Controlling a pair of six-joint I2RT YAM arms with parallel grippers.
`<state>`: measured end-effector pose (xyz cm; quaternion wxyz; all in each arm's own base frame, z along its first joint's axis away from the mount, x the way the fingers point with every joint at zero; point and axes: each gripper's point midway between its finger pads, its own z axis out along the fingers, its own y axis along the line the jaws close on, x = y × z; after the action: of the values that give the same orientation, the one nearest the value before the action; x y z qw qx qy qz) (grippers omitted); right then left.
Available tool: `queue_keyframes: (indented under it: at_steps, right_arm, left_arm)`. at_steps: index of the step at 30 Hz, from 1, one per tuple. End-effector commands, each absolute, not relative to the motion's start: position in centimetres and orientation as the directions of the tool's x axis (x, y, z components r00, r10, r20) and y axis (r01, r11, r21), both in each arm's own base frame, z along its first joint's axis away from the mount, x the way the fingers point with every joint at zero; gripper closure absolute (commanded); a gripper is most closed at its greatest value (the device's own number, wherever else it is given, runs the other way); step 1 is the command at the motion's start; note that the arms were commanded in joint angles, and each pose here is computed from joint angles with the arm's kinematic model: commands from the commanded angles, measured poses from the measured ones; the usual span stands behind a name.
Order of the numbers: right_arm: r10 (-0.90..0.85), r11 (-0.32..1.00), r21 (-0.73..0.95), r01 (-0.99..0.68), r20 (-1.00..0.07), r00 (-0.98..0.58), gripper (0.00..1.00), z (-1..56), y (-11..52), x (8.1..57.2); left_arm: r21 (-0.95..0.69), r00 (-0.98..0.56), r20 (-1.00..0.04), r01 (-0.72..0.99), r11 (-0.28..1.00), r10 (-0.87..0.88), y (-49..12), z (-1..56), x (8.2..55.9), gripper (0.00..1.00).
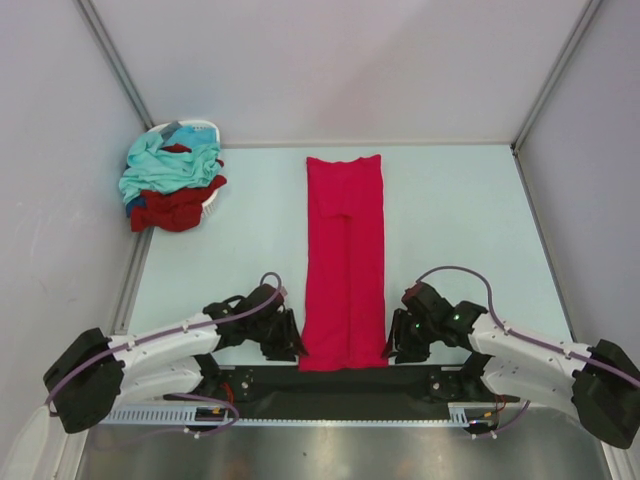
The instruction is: Fold and stack the t-shirts
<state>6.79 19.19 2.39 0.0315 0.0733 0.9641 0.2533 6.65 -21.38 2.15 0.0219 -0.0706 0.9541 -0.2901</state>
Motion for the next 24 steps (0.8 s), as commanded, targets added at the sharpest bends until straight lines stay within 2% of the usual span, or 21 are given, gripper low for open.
queue_keyframes:
  at_steps: [1,9,12,13,14,15,16,24]
  right_arm:
    - [0.149,0.849,0.516,0.111,-0.031,-0.988,0.54,2.3,19.8,7.0]
    - [0.142,0.853,0.509,0.114,-0.016,-0.990,0.66,1.7,19.8,6.7]
    - [0.142,0.852,0.510,0.116,-0.013,-0.990,0.73,1.7,19.9,6.7]
    - [0.141,0.852,0.510,0.116,-0.012,-0.990,0.81,1.7,19.9,6.6]
    - [0.138,0.853,0.510,0.115,-0.007,-0.990,0.85,1.7,20.0,6.5]
    - [0.137,0.851,0.512,0.117,-0.002,-0.991,0.90,1.7,20.0,6.5]
    - [0.135,0.850,0.514,0.116,0.001,-0.991,1.00,1.8,20.1,6.5]
    - [0.166,0.812,0.575,0.102,-0.061,-0.984,1.00,5.6,21.4,9.3]
  left_arm:
    - [-0.587,-0.992,0.001,-0.105,0.803,-0.130,-22.3,2.5,6.5,0.57]
    - [-0.584,-0.991,0.011,-0.113,0.804,-0.132,-22.3,2.2,6.1,0.72]
    - [-0.580,-0.991,0.018,-0.116,0.806,-0.130,-22.5,2.1,6.1,0.82]
    - [-0.580,-0.992,0.017,-0.114,0.806,-0.127,-22.5,2.1,6.1,0.96]
    - [-0.578,-0.992,0.020,-0.113,0.809,-0.124,-22.6,2.1,6.1,1.00]
    - [-0.579,-0.993,0.020,-0.109,0.808,-0.120,-22.7,2.2,6.1,1.00]
    - [-0.580,-0.993,0.015,-0.105,0.808,-0.119,-22.7,2.4,6.2,1.00]
    - [-0.591,-0.987,-0.092,-0.054,0.805,-0.134,-23.8,5.7,9.2,1.00]
